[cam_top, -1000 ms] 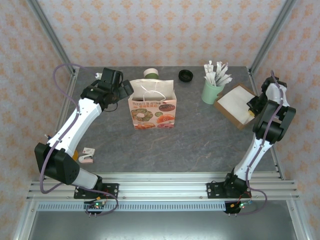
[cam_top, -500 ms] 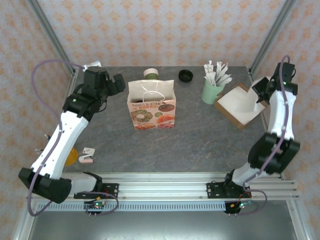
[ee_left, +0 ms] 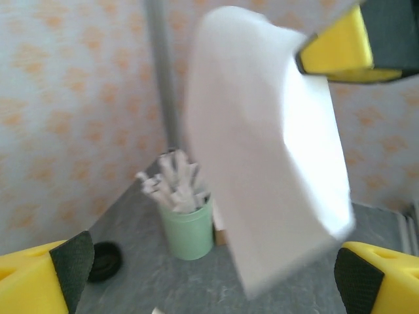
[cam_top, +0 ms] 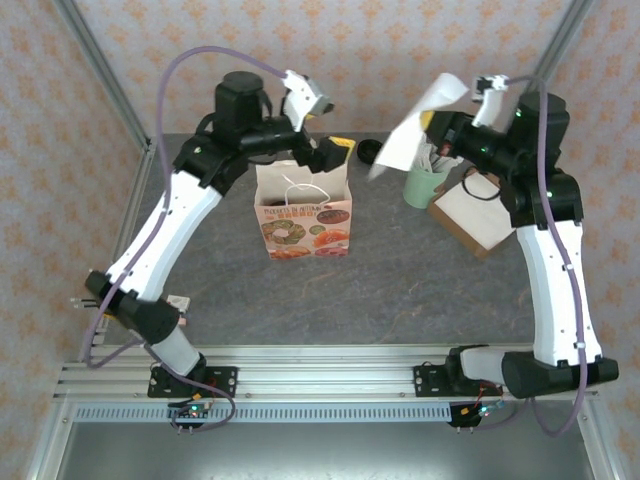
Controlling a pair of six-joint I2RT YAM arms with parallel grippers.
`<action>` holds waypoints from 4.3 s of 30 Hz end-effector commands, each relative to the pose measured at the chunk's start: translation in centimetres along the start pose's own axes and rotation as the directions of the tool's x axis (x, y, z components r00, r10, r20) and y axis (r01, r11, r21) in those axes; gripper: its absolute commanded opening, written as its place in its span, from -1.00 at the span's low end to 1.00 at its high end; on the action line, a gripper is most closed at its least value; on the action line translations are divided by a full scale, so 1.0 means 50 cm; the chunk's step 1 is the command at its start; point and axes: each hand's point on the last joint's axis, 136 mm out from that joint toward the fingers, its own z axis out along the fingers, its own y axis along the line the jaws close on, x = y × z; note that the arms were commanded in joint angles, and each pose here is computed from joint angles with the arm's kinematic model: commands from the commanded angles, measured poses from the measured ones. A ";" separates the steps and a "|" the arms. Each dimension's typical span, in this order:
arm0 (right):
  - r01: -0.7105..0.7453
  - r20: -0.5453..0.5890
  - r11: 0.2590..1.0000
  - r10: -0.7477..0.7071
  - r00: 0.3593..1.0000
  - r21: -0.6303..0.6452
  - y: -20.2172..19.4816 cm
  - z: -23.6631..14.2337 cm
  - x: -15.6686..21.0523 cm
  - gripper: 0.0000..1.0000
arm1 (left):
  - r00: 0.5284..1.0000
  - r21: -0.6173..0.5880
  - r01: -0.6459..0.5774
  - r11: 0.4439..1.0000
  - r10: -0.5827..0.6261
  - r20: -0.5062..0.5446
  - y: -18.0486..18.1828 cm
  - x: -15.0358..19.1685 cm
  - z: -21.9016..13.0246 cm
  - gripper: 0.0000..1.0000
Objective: Pack the takeout coffee
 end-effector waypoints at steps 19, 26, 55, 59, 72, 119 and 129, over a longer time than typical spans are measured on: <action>0.107 -0.023 0.900 -0.129 0.991 -0.422 0.201 0.081 0.015 -1.00 | 0.983 0.256 -0.175 0.951 0.152 0.107 -0.123 -0.066 -0.009 -0.69; 0.072 -0.019 0.913 -0.087 0.996 -0.402 0.190 0.100 0.002 -0.88 | 0.995 0.051 -0.088 0.995 0.090 -0.033 -0.068 -0.004 -0.065 -1.00; 0.259 -0.365 0.966 -0.247 0.898 -0.016 -0.028 0.235 0.202 0.99 | 0.575 -0.683 0.725 0.085 -0.621 0.533 0.185 0.159 -0.427 -1.00; 0.472 -0.440 0.882 -0.420 0.793 0.008 -0.095 0.261 0.229 0.99 | 0.525 -0.662 0.746 0.075 -0.677 0.515 0.188 0.180 -0.432 -1.00; 0.795 -0.321 0.397 -0.908 0.268 -0.460 -0.078 0.318 0.344 0.96 | 0.485 -0.582 0.802 0.132 -0.713 0.506 0.195 0.162 -0.383 -1.00; 0.610 -0.148 0.638 -0.738 0.658 -0.471 0.055 0.443 0.247 -0.93 | 0.609 -0.558 0.768 0.316 -0.631 0.481 0.194 0.193 -0.201 -1.00; 0.527 -0.180 0.718 -0.653 0.735 -0.454 0.059 0.462 0.236 -1.00 | 0.564 -0.612 0.757 0.228 -0.701 0.436 0.166 0.336 -0.162 -1.00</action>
